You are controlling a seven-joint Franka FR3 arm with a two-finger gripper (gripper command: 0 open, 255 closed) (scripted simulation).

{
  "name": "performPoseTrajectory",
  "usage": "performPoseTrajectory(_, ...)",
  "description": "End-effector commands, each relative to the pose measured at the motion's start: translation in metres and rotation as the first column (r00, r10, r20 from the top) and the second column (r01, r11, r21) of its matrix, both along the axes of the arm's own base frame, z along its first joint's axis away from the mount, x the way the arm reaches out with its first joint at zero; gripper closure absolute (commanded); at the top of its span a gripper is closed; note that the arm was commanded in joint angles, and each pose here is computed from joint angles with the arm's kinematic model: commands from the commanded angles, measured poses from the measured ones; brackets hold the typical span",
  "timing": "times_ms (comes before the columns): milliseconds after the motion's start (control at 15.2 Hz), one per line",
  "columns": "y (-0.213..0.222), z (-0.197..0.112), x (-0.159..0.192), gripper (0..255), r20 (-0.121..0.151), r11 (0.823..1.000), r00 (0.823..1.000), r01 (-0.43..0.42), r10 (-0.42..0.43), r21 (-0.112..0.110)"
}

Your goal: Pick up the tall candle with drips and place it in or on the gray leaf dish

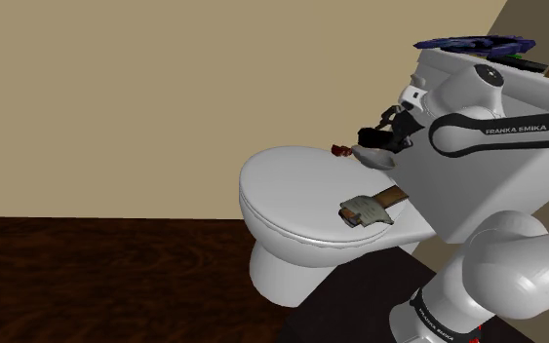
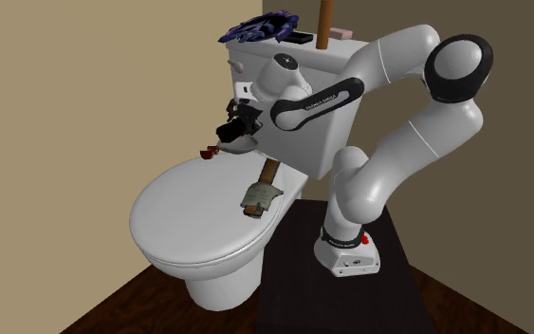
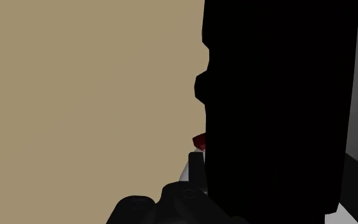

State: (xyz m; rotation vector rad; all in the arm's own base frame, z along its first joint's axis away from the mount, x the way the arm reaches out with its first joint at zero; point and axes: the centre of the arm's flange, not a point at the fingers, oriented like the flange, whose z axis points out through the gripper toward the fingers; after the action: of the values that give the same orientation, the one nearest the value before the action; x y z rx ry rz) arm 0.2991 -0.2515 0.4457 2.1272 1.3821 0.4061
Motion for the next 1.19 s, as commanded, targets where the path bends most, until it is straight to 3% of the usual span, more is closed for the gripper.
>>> performPoseTrajectory(0, -0.001, -0.013, 0.001, 255, -0.003, 1.0, 1.0, 0.002, -0.002, 0.006)
performPoseTrajectory(660, -0.001, -0.023, 0.001, 255, -0.003, 1.0, 1.0, 0.002, -0.002, 0.006)
performPoseTrajectory(726, -0.001, -0.023, 0.0, 0, -0.003, 1.0, 1.0, 0.002, -0.002, 0.006)
performPoseTrajectory(1122, 0.003, -0.013, -0.006, 0, -0.003, 1.0, 1.0, 0.002, -0.002, 0.006)
